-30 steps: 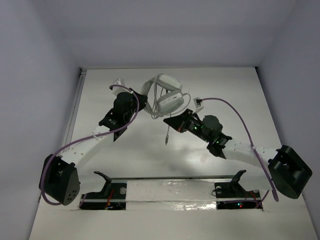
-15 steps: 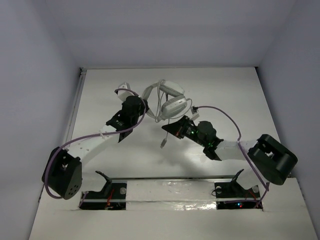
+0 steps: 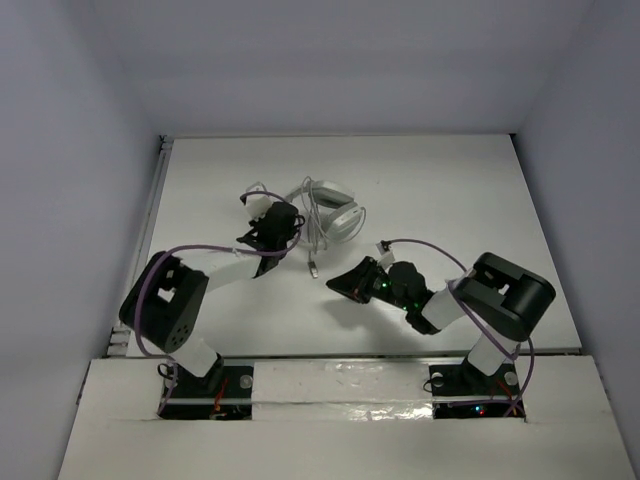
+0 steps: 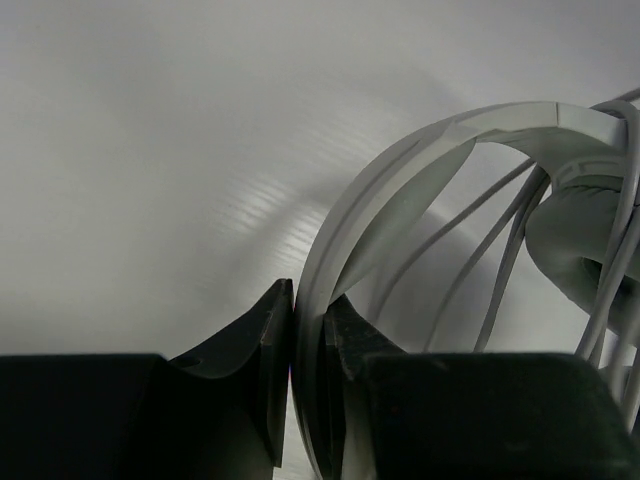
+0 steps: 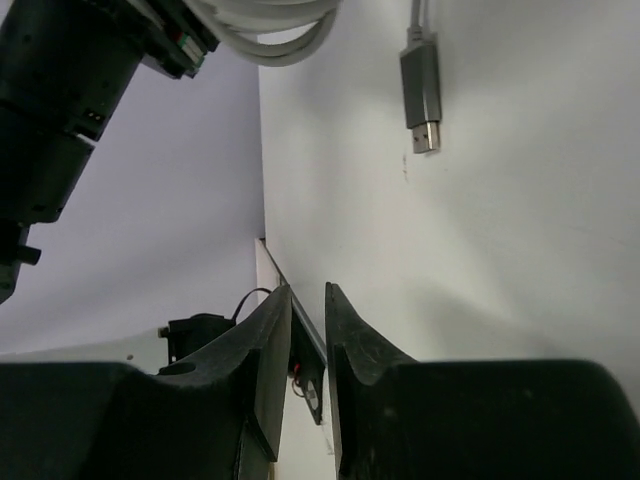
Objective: Wrap the headphones
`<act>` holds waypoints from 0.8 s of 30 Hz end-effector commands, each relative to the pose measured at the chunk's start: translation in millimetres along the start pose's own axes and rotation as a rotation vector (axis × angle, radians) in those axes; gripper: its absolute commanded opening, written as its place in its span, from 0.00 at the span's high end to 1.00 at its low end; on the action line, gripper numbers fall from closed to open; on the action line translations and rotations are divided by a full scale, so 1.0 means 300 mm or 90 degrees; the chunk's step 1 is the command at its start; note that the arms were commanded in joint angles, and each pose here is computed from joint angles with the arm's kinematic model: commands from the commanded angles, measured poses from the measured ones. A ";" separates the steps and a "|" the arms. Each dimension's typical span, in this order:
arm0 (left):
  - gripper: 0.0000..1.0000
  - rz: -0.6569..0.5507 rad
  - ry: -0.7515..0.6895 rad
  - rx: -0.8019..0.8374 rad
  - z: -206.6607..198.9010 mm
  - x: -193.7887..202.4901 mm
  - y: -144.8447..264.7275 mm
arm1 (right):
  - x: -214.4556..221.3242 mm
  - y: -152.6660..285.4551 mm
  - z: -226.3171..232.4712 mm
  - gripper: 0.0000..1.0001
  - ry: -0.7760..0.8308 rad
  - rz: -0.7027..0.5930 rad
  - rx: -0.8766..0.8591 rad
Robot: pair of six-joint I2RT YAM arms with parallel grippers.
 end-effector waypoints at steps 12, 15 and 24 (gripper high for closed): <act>1.00 -0.019 0.002 0.028 -0.121 -0.007 -0.129 | -0.047 0.094 0.103 0.68 0.110 -0.088 -0.007; 1.00 -0.013 -0.013 0.029 -0.137 0.002 -0.152 | -0.082 0.136 0.173 0.62 0.170 -0.137 0.013; 0.33 -0.045 -0.044 0.048 -0.156 -0.134 -0.152 | -0.178 0.323 0.369 0.12 0.300 -0.282 0.059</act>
Point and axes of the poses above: each gripper's point midway between its finger pads, its own y axis back along the fingers, its own z axis along the line the jaws close on, x = y × z, the point moved 4 cm from there along y, back along the fingers, and after that the axes turned 13 degrees about -y, right-handed, at the moved point
